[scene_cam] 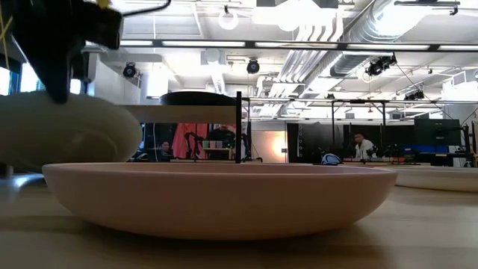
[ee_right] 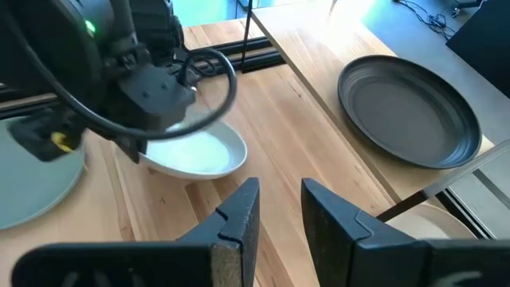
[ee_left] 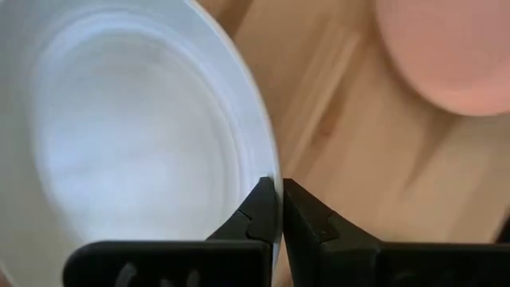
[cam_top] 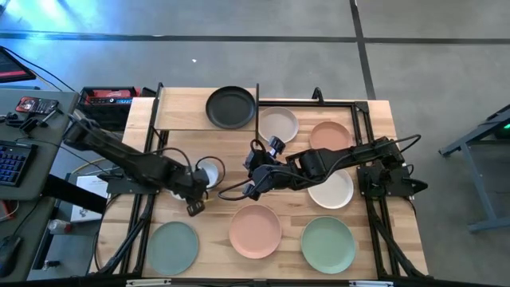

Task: Place and stack plates onto a shelf
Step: Stack the gray plate on top of the black plate on the shelf

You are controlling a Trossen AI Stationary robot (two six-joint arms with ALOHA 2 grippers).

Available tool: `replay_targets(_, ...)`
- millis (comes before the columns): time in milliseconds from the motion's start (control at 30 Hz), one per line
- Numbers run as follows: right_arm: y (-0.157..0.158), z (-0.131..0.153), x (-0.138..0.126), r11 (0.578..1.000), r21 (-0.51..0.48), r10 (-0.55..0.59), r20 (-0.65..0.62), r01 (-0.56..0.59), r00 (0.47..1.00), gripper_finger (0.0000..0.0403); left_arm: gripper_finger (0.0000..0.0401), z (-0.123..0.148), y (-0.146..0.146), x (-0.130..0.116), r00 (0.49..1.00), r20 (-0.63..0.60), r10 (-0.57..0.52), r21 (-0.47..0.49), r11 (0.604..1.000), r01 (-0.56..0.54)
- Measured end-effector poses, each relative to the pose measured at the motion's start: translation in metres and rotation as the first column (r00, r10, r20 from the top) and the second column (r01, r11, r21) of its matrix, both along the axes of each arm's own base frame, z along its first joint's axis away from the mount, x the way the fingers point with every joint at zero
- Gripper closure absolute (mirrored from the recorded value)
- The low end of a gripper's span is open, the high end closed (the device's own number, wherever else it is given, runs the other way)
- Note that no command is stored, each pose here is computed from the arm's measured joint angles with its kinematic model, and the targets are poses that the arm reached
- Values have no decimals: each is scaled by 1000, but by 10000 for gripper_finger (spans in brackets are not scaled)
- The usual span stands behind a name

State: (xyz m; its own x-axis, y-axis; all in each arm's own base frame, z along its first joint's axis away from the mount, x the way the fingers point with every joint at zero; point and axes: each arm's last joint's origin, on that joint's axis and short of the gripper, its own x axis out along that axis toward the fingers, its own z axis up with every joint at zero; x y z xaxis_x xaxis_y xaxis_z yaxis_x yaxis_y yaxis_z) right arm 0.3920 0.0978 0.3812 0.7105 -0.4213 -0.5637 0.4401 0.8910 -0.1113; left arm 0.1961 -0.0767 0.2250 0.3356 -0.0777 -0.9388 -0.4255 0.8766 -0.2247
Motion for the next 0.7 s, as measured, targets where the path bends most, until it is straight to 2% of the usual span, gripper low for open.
replay_targets(433,0,0,0,1000,0,0,-2,0,1000,323,400,33,-3,-10,988,136,-75,-20,997,78)
replay_targets(700,-1,0,0,1000,-1,-3,-2,3,1000,323,400,67,-4,-18,954,260,-149,-2,988,155)
